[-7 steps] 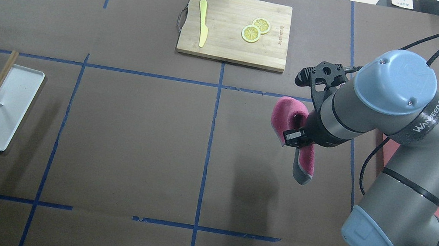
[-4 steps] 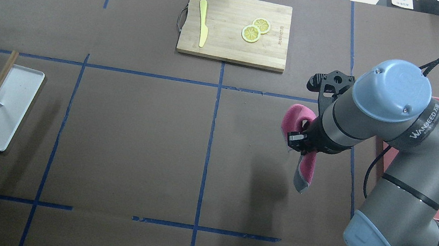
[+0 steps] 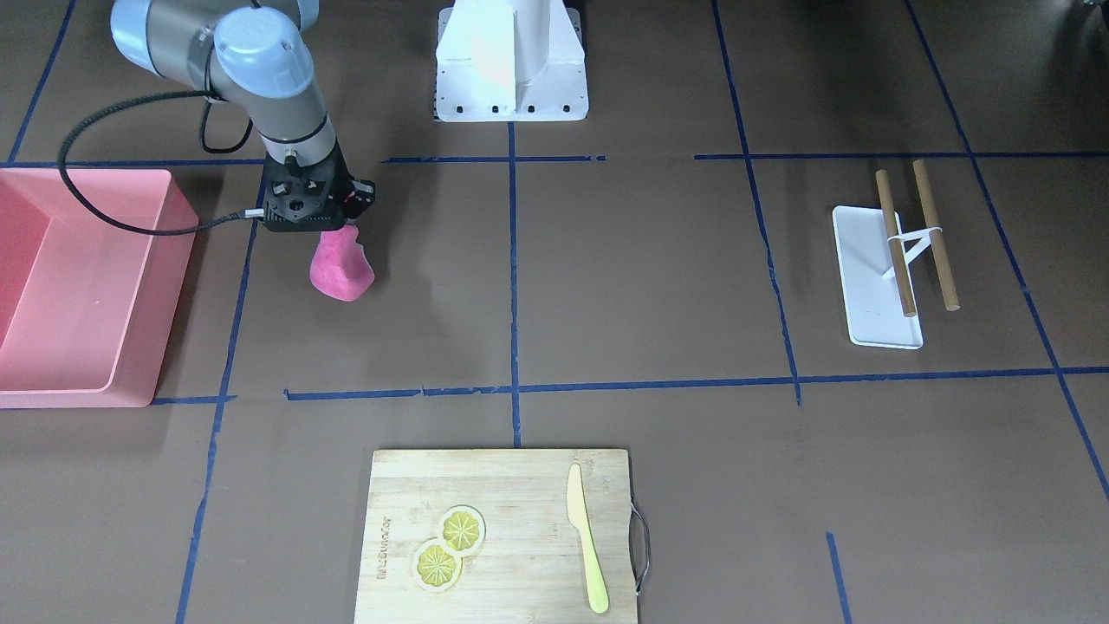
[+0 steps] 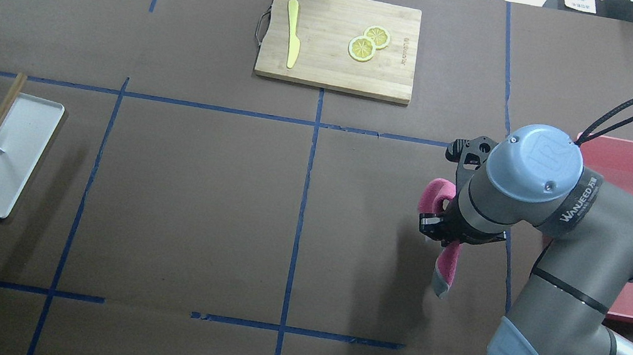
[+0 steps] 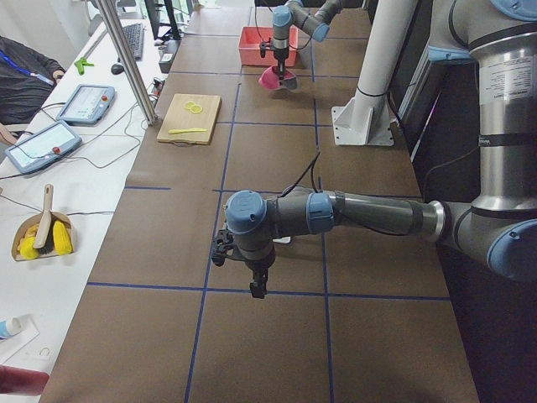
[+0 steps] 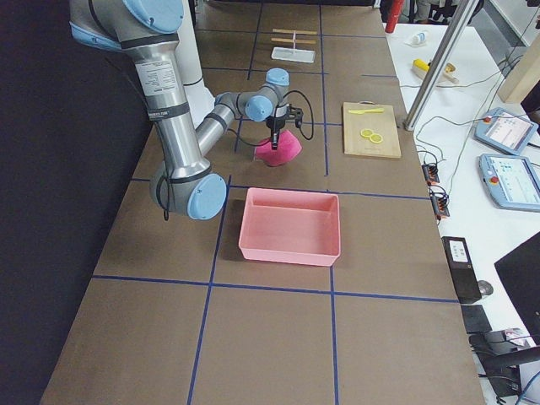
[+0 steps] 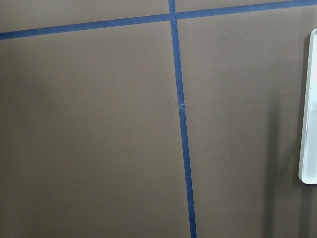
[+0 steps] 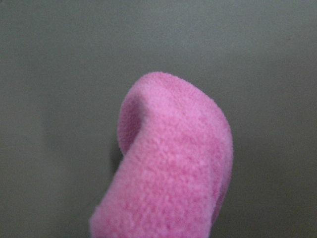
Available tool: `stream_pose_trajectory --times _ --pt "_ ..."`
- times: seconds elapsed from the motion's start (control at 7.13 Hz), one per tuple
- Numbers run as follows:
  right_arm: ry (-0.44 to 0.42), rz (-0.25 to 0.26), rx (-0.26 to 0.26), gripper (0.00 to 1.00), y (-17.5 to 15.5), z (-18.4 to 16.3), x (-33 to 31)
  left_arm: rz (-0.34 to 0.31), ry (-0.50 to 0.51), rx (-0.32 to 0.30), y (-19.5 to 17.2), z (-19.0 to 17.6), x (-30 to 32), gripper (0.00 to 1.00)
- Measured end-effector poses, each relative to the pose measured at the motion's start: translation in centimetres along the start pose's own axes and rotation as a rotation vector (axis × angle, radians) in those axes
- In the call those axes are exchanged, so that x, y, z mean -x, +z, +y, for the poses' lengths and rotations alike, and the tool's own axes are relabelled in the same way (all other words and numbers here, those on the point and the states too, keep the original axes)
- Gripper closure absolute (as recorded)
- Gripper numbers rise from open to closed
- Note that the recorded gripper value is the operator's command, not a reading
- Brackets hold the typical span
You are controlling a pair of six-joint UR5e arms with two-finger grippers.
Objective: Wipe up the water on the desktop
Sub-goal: 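Lower the pink towel onto the table with the right gripper, then wipe the towel across the table surface with the right gripper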
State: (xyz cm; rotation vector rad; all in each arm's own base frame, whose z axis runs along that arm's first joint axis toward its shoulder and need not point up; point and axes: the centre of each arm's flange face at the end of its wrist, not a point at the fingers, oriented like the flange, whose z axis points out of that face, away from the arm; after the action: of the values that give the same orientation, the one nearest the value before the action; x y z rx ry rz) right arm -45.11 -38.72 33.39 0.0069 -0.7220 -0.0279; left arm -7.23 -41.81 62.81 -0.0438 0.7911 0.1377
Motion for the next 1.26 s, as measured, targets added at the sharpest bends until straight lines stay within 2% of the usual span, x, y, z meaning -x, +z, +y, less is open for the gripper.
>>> stream_pose_trajectory --times 0.28,0.7,1.26 --pt "0.002 -0.012 -0.007 1.00 3.1 0.1 -0.1 0.001 0.001 -0.001 -0.1 0.0 -0.1 0.00" --pt "0.024 -0.027 0.001 1.00 4.0 0.7 2.2 0.001 0.001 -0.001 0.0 0.0 -0.1 0.00" --pt "0.150 -0.069 -0.021 1.00 4.2 0.0 17.2 0.002 -0.003 0.003 0.1 0.1 0.1 0.00"
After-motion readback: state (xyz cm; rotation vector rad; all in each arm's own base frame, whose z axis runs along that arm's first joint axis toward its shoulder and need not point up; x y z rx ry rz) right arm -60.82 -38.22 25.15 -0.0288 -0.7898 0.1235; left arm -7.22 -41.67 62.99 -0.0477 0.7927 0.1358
